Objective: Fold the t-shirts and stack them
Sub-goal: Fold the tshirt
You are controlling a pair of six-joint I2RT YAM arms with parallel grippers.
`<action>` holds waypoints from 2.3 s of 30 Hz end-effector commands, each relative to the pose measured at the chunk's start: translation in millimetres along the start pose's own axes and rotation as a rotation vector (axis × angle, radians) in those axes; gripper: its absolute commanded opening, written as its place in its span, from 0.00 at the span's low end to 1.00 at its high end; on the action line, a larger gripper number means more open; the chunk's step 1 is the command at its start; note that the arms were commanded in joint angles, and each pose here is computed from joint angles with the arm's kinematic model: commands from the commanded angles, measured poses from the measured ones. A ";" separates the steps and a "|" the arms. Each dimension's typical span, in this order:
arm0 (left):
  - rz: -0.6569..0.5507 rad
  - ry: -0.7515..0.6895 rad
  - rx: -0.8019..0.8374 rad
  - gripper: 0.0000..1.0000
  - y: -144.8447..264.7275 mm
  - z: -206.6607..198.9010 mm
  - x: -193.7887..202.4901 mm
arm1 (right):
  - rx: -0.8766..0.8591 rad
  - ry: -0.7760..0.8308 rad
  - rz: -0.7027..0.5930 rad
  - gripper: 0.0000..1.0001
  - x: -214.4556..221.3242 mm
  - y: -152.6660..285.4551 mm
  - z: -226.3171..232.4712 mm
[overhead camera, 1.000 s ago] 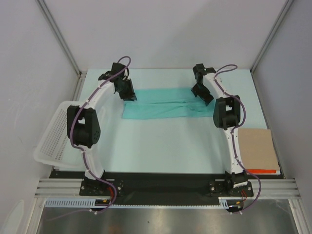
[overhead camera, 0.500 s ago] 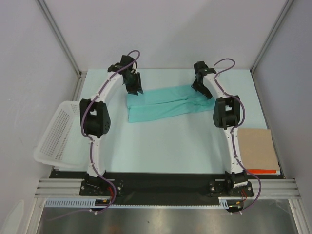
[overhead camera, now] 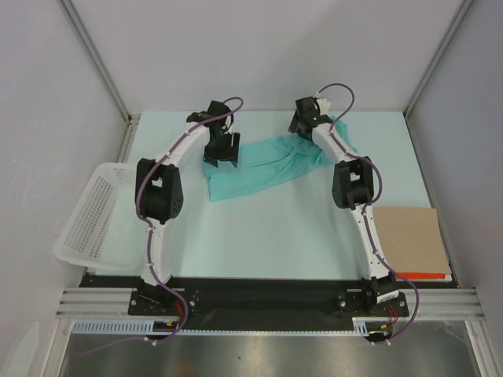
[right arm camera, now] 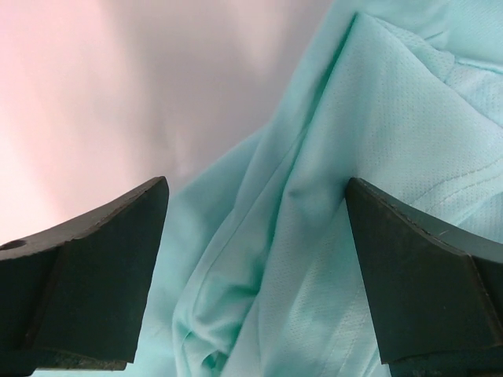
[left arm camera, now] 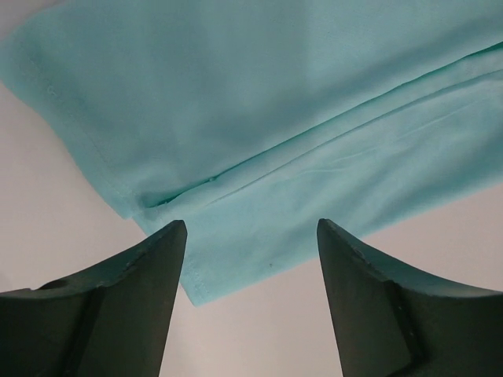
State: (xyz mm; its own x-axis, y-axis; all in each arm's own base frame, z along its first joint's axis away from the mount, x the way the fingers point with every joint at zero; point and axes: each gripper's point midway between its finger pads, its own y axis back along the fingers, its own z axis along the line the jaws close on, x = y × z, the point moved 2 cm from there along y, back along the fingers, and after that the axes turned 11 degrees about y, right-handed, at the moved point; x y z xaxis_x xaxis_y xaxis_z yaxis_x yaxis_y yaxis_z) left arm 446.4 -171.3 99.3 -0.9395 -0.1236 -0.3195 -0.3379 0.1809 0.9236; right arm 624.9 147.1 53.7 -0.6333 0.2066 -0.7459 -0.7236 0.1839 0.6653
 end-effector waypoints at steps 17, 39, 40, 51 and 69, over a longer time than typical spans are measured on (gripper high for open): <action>0.030 -0.086 -0.180 0.82 -43.4 25.8 2.4 | 0.002 0.122 0.000 1.00 -75.4 188.5 -60.6; 0.482 0.120 -0.247 0.64 -29.2 52.1 197.7 | -0.178 0.056 0.148 1.00 36.2 268.9 -107.3; 0.495 0.139 -0.206 0.63 -27.4 42.5 207.8 | -0.180 0.052 0.153 1.00 39.2 268.7 -109.9; 0.519 0.196 0.060 0.64 40.9 -82.3 332.7 | -0.161 0.036 0.142 1.00 33.8 220.4 -114.3; 0.139 0.109 0.188 0.68 139.2 -55.0 238.4 | -0.369 -0.049 0.051 0.66 -6.2 118.2 -75.8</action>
State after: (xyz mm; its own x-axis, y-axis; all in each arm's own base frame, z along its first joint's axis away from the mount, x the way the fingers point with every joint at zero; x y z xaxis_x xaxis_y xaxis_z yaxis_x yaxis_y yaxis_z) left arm 173.5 -270.3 178.3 -0.9768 -0.1596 -0.1426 -0.2031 0.4807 0.8531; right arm 486.7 87.3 116.1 -0.7332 0.2329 -0.6389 -0.6758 -0.1449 0.7227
